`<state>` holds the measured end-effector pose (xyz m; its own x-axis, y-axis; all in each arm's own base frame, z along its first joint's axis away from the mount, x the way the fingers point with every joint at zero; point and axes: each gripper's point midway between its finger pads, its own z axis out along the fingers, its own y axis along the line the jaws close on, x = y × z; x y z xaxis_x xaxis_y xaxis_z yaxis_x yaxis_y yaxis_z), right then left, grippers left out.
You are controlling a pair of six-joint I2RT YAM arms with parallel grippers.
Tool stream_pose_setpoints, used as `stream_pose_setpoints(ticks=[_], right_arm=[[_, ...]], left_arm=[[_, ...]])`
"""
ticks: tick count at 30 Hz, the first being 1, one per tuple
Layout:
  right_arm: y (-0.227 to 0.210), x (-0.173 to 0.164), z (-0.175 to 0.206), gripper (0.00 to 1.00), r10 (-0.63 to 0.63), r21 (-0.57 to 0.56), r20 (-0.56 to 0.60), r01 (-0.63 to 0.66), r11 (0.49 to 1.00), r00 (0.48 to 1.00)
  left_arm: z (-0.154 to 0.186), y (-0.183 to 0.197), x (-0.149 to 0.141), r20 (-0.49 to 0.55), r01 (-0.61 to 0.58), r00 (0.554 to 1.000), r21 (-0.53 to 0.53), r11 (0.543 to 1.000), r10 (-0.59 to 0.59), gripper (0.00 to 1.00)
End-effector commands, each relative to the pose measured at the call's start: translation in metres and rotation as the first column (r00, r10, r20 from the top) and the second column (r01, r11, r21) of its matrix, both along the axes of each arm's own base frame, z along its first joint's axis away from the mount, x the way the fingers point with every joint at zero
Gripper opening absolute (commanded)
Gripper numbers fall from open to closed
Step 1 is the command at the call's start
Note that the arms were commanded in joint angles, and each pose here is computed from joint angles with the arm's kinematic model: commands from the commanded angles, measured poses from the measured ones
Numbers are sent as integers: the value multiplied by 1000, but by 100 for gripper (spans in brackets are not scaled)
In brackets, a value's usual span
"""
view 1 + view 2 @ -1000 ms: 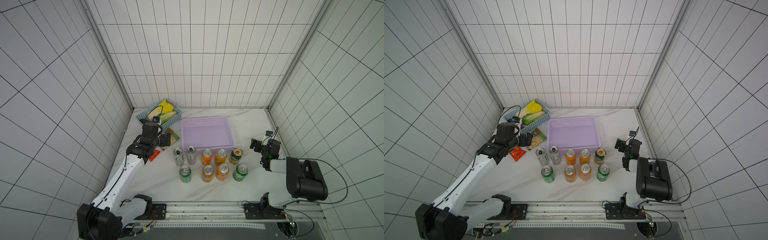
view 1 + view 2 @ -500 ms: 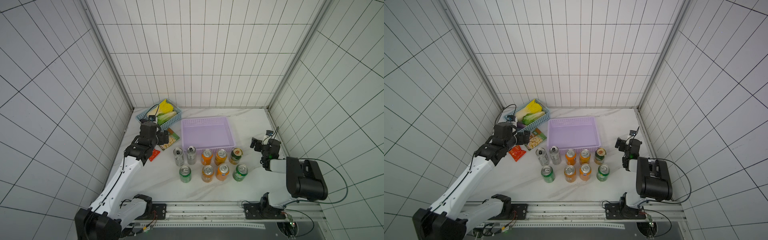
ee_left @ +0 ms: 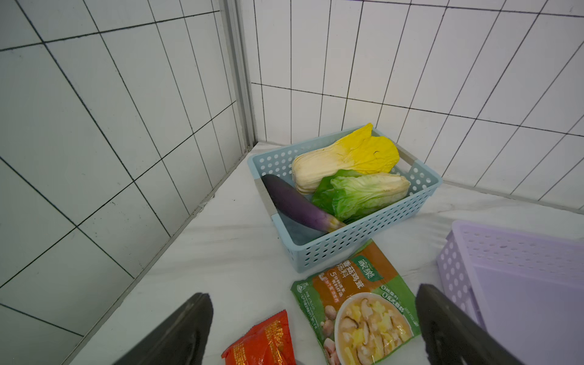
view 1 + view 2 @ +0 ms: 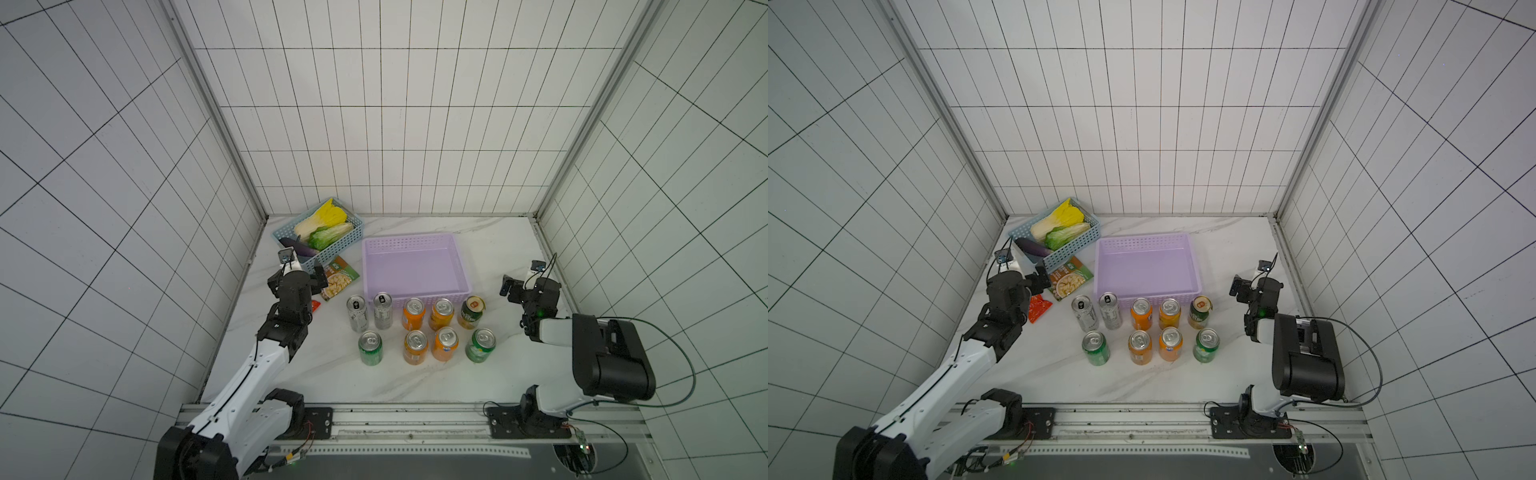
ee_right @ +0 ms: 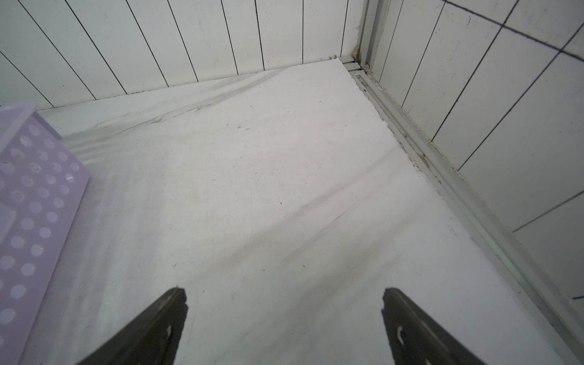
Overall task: Take out the drinks from the basket
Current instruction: Reset both arms
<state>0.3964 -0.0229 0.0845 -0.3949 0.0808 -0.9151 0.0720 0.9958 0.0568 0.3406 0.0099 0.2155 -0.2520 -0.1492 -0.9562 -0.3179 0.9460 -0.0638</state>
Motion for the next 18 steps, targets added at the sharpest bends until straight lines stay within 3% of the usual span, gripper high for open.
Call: stream_pose_setpoints(ticks=[1, 11, 18], right_arm=[[1, 5, 9, 99, 0, -20, 30, 1, 1000, 1000], [1, 5, 8, 99, -2, -21, 28, 2, 1000, 1000], [1, 5, 8, 99, -2, -23, 27, 3, 1000, 1000]], left_arm=[[11, 18, 4, 77, -83, 994, 6, 997, 82, 98], [-33, 35, 10, 68, -80, 995, 47, 996, 77, 98], [-46, 24, 15, 131, 12, 991, 93, 996, -24, 98]])
